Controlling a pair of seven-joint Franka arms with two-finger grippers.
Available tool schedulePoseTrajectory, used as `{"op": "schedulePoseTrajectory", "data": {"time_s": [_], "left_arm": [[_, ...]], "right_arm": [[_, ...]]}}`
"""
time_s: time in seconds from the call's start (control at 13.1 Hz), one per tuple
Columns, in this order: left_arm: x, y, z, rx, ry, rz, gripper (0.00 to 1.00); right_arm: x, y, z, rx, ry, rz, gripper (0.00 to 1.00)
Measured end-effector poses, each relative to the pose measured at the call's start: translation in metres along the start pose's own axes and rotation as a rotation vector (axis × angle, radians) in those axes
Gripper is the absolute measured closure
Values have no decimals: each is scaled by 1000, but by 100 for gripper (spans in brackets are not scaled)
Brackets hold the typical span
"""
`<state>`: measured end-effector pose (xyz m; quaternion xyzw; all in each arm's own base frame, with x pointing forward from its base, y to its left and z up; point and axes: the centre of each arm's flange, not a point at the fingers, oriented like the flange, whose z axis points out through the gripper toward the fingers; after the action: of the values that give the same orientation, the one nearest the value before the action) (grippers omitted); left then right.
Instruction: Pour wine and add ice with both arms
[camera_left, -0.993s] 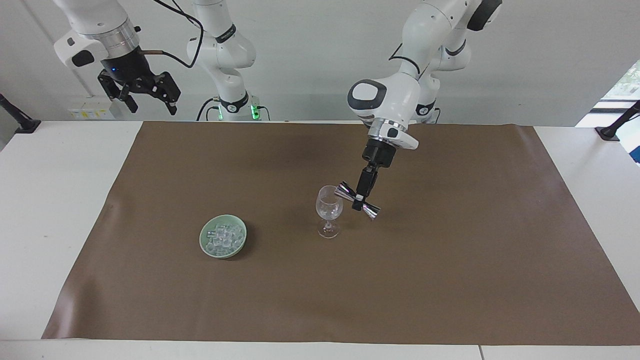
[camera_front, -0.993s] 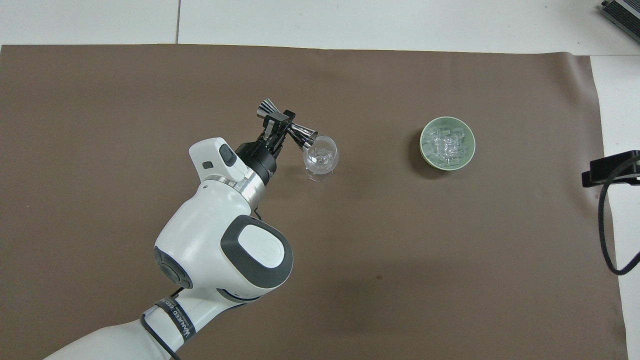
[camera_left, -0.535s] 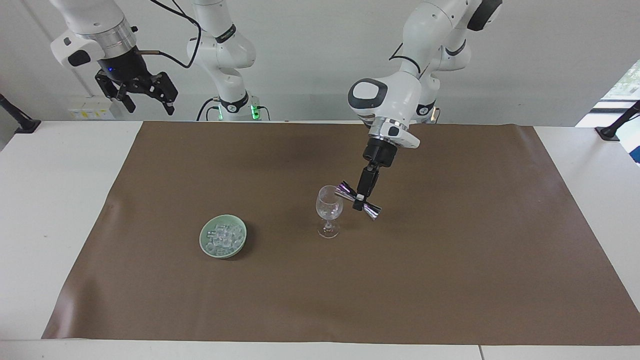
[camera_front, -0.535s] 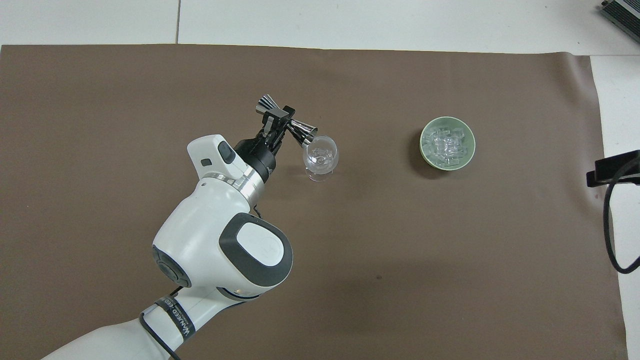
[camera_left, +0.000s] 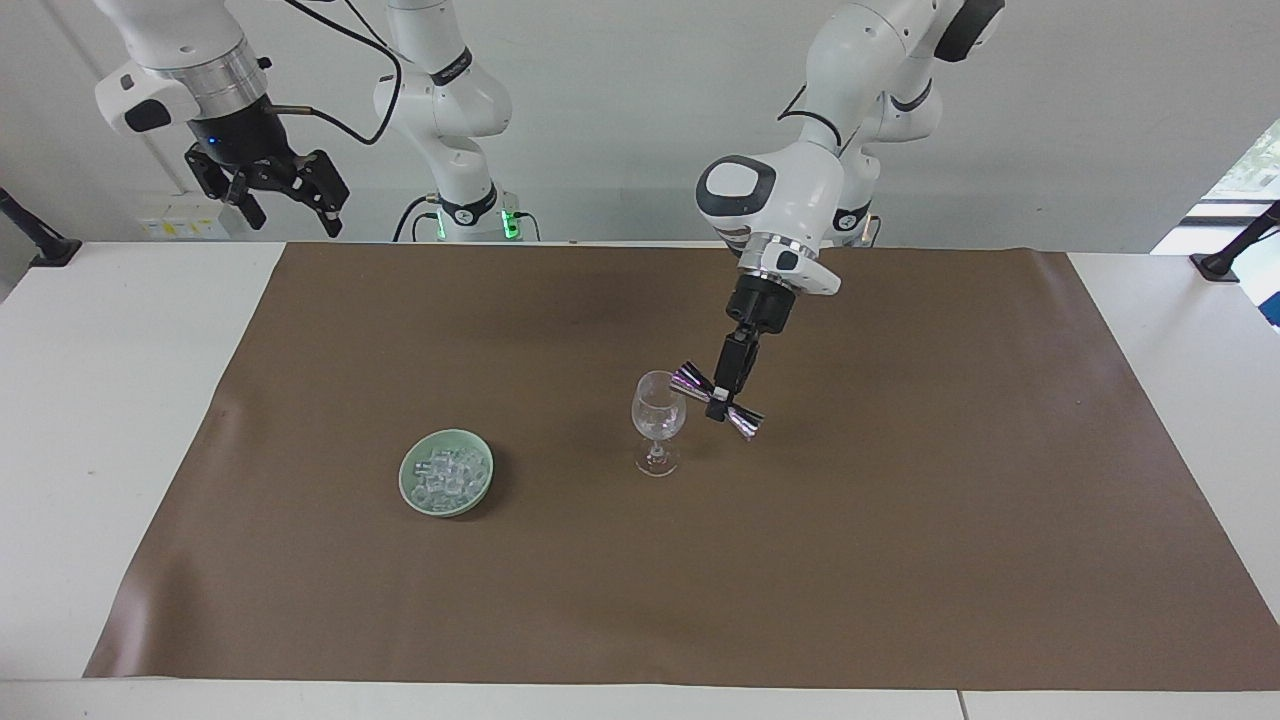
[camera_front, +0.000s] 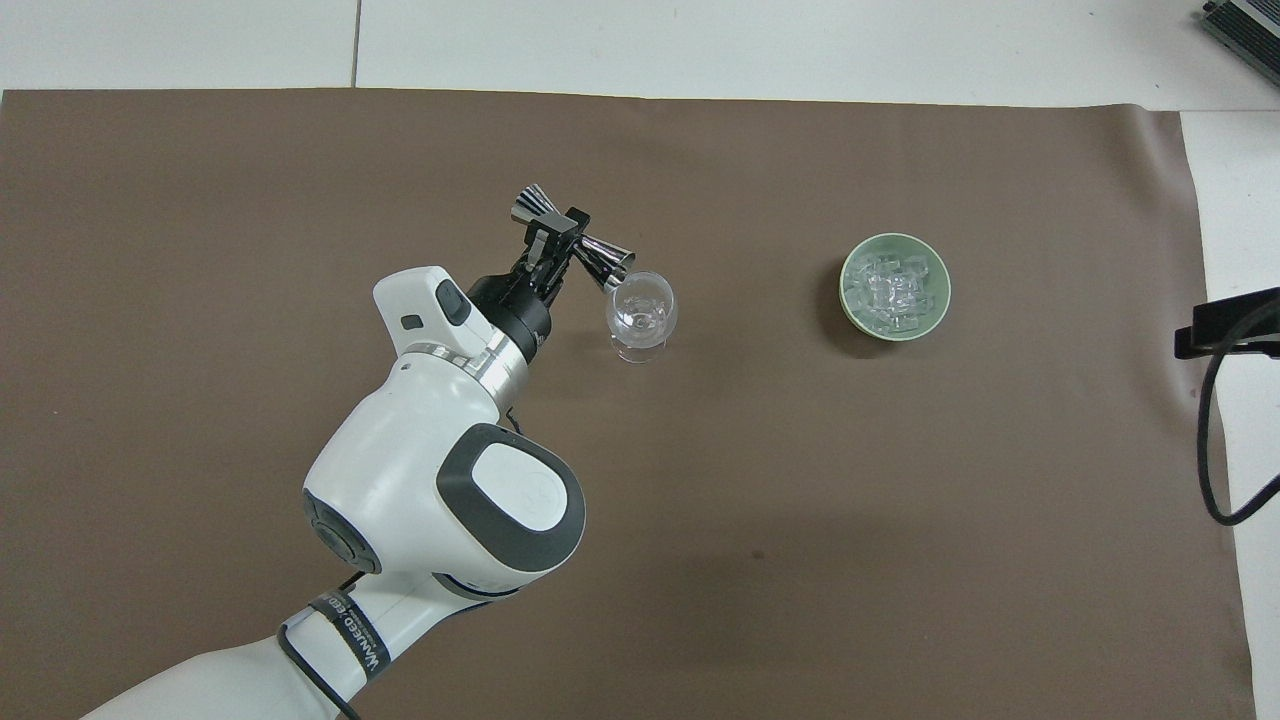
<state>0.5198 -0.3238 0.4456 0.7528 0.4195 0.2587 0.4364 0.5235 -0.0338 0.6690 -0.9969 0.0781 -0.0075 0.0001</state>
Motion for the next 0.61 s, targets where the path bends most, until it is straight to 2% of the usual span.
{"op": "schedulePoseTrajectory", "data": {"time_s": [0.61], "left_arm": [[0,1,0,-3,0,1,78]], "right_arm": [[-5,-3,17,0,5,-4,0]]}}
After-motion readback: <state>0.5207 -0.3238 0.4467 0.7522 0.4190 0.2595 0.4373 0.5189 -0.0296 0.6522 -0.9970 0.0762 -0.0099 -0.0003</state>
